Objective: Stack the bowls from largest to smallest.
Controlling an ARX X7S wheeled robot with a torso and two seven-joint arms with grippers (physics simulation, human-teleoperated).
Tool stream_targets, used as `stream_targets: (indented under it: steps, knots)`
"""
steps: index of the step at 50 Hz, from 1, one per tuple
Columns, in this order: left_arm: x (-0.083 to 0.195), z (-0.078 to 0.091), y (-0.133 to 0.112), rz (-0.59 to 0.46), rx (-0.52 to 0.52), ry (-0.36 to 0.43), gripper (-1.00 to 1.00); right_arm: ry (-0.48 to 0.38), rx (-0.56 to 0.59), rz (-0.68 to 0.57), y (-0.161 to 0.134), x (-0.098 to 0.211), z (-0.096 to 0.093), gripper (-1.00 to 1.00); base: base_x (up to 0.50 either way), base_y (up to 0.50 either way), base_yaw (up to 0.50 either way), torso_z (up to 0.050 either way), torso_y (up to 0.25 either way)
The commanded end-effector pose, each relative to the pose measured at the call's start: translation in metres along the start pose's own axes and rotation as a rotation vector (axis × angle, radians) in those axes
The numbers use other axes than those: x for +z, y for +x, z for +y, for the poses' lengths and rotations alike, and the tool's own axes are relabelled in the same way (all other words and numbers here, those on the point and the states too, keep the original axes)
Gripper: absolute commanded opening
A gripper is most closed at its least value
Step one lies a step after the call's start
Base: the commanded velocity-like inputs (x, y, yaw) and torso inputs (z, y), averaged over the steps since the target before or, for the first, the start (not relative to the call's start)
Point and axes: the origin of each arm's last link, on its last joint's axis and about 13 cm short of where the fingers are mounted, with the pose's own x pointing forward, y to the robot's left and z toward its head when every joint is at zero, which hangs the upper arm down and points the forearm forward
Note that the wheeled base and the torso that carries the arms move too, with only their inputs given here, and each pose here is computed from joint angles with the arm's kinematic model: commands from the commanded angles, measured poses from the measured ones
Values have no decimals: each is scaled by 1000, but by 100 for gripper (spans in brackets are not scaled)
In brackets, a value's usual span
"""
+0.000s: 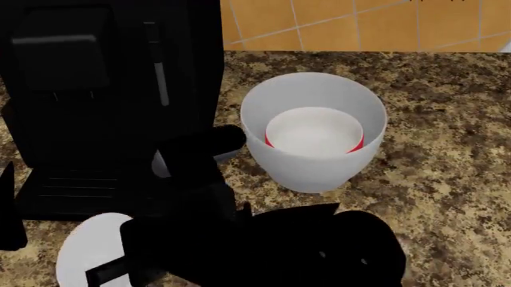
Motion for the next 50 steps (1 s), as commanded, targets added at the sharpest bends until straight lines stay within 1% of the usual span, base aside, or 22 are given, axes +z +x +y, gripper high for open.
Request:
stream_targets:
  steps: [1,4,6,9,16,20,24,26,28,29,30,31,35,36,38,39,41,43,44,47,48,50]
  knots:
    - [-5,-2,2,6,-4,4,100,26,-90,-139,-58,2,-5,-100,0,0,0,0,0]
    - [-4,-2,1,7,-9,7,100,40,-115,-163,-66,2,-8,-100,0,0,0,0,0]
    - [-3,-2,1,7,-6,6,100,46,-159,-187,-82,2,-13,-100,0,0,0,0,0]
    - [-3,1,1,6,9,1,100,57,-215,-205,-95,3,-21,-100,0,0,0,0,0]
    - [-1,2,0,4,20,3,100,66,-277,-230,-124,3,-25,-100,0,0,0,0,0]
    - [1,4,-2,-2,29,4,100,70,-333,-266,-136,14,-29,-100,0,0,0,0,0]
    - [0,3,-1,3,25,4,100,70,-384,-301,-148,32,-34,-100,0,0,0,0,0]
    - [0,2,-1,5,19,5,100,74,-414,-323,-152,44,-40,-100,0,0,0,0,0]
    - [0,3,-1,4,20,3,100,83,-430,-330,-151,50,-47,-100,0,0,0,0,0]
    - [0,3,-1,4,21,3,100,82,-476,-329,-145,54,-54,-100,0,0,4,0,0]
    - [0,3,-1,5,23,3,100,73,-482,-331,-143,56,-56,-100,0,0,0,0,0]
    - [1,3,-1,4,20,4,100,99,-482,-340,-141,61,-60,-100,0,0,0,0,0]
    - [1,4,-1,3,22,1,100,108,-505,-375,-139,90,-69,-100,0,0,0,0,0]
    - [0,4,-1,4,26,3,100,89,-535,-366,-136,95,-74,-100,0,0,0,0,0]
    - [-1,3,0,5,27,1,100,101,-538,-350,-131,101,-80,-100,0,0,0,0,0]
    - [-1,3,-1,2,19,3,100,104,-553,-334,-128,109,-86,-100,0,0,0,0,0]
    - [-2,3,0,3,19,3,100,140,-551,-312,-125,116,-92,-100,0,0,0,0,0]
    - [-4,3,1,5,19,3,100,123,-592,-278,-116,115,-102,-100,0,0,0,0,0]
    - [-5,3,1,4,20,4,100,162,-581,-286,-114,117,-105,-100,0,0,0,0,0]
    - [-5,3,1,7,20,3,100,202,-579,-286,-111,127,-112,-100,0,0,0,0,0]
    - [-5,3,1,7,19,4,100,204,-579,-279,-110,128,-113,-100,0,0,0,0,0]
    - [-4,2,1,6,16,5,100,175,-609,-220,-104,132,-121,-100,0,0,0,0,0]
